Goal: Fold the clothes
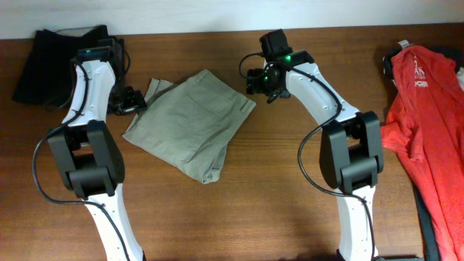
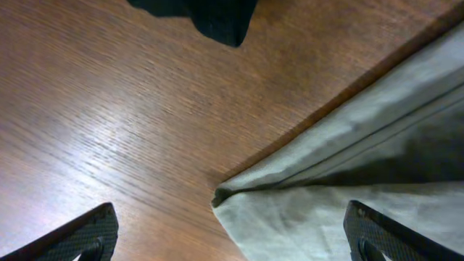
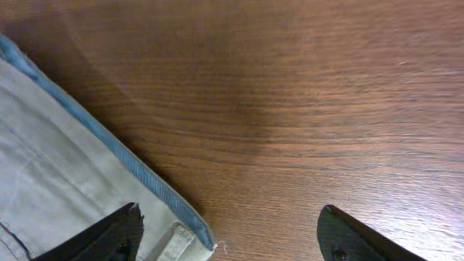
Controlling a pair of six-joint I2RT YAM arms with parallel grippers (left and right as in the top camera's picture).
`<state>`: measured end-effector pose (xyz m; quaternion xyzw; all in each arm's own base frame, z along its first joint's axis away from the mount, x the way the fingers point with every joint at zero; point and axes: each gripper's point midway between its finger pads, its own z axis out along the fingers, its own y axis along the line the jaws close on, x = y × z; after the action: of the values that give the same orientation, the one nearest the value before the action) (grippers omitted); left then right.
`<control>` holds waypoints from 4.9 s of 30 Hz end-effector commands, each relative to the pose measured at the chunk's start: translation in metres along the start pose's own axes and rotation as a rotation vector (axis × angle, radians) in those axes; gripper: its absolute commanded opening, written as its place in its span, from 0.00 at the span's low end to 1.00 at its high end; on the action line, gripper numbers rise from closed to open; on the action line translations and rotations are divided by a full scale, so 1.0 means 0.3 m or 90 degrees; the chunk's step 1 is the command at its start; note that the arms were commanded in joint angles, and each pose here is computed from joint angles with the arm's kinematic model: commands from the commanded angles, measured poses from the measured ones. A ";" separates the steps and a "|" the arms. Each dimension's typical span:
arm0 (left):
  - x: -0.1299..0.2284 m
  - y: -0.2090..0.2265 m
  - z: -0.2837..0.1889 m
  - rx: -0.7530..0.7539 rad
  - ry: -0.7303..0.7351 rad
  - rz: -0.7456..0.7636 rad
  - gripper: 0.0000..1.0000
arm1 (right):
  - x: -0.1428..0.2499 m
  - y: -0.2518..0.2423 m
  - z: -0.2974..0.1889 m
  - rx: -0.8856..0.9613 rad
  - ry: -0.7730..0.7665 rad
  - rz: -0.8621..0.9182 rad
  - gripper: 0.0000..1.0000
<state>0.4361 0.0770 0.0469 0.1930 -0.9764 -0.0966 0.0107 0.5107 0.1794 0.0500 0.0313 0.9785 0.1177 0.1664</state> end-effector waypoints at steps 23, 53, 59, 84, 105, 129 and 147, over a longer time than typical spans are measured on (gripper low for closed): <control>0.026 0.003 0.012 0.000 0.009 -0.005 0.99 | 0.189 0.324 0.109 -0.072 0.044 -0.122 0.04; 0.037 0.015 0.028 -0.003 0.018 -0.008 0.99 | 0.066 -0.490 -0.138 0.176 0.087 0.417 0.04; 0.038 0.013 0.043 -0.003 0.019 -0.008 0.99 | 0.038 -0.681 -0.413 0.281 -0.005 0.488 0.04; 0.031 -0.044 0.041 0.057 0.018 -0.011 0.99 | 0.200 0.336 -0.511 -0.060 0.003 -0.004 0.04; 0.081 -0.024 0.039 0.043 0.057 -0.006 0.99 | 0.251 0.678 -0.590 -0.217 -0.060 -0.180 0.99; 0.369 -0.311 -0.036 0.312 0.185 0.239 0.99 | -0.201 -0.610 -0.652 0.027 -0.146 0.283 0.99; 0.369 -0.282 0.121 0.095 0.131 0.168 0.59 | -0.201 -0.609 -0.652 0.026 -0.146 0.282 0.99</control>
<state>0.3752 -0.0449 0.0028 0.0627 -0.9930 0.0219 0.0973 0.4955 -0.0459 0.1999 0.2642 0.9257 0.1273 0.2389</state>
